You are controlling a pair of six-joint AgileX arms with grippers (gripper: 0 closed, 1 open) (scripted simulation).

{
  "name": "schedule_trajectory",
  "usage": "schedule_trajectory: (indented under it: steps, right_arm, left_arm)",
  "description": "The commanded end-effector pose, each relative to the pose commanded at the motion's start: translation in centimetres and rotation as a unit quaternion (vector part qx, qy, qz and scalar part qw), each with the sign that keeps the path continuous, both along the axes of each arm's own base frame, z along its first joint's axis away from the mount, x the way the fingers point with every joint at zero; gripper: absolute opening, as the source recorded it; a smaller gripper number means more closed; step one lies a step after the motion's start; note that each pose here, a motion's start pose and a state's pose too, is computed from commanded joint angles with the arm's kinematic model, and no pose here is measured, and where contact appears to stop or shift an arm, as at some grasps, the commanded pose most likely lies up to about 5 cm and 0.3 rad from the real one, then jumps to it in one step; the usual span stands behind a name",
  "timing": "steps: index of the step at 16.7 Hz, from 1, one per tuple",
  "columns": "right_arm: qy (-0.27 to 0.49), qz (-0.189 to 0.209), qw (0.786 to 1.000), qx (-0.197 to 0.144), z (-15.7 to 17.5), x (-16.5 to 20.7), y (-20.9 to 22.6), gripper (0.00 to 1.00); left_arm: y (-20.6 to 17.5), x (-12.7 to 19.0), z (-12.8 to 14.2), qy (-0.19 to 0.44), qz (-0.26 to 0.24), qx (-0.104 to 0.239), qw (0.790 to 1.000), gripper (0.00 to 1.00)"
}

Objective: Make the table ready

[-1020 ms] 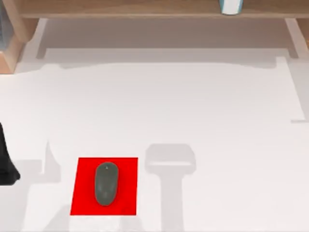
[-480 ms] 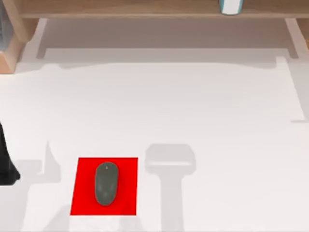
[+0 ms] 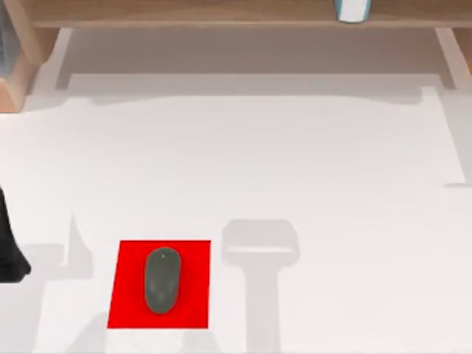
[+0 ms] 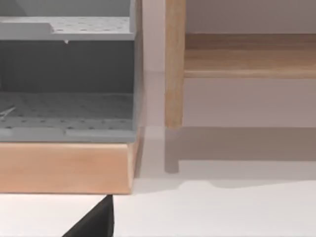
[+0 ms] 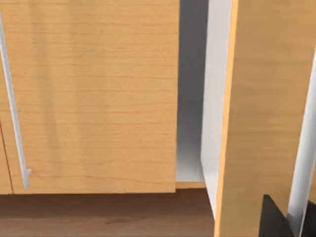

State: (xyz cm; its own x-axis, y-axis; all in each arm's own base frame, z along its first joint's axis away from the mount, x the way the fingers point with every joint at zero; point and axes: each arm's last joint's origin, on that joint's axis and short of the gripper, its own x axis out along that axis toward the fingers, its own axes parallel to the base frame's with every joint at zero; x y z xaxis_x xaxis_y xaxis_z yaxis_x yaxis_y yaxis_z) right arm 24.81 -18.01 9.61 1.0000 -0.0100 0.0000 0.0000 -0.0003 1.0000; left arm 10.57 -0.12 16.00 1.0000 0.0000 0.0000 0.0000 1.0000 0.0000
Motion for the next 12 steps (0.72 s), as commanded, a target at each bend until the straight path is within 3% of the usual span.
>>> schedule_trajectory:
  steps: [6, 12]
  right_arm:
    - [0.008, -0.003, 1.000, 0.000, -0.4, 0.4, -0.1, 0.00]
    - [0.007, -0.002, 1.000, -0.001, -0.4, 5.4, -0.2, 0.00]
  left_arm:
    - [0.0, 0.0, 0.0, 0.000, 0.000, 0.000, 1.000, 1.00]
    - [0.0, 0.0, 0.0, 0.000, 0.000, 0.000, 1.000, 1.00]
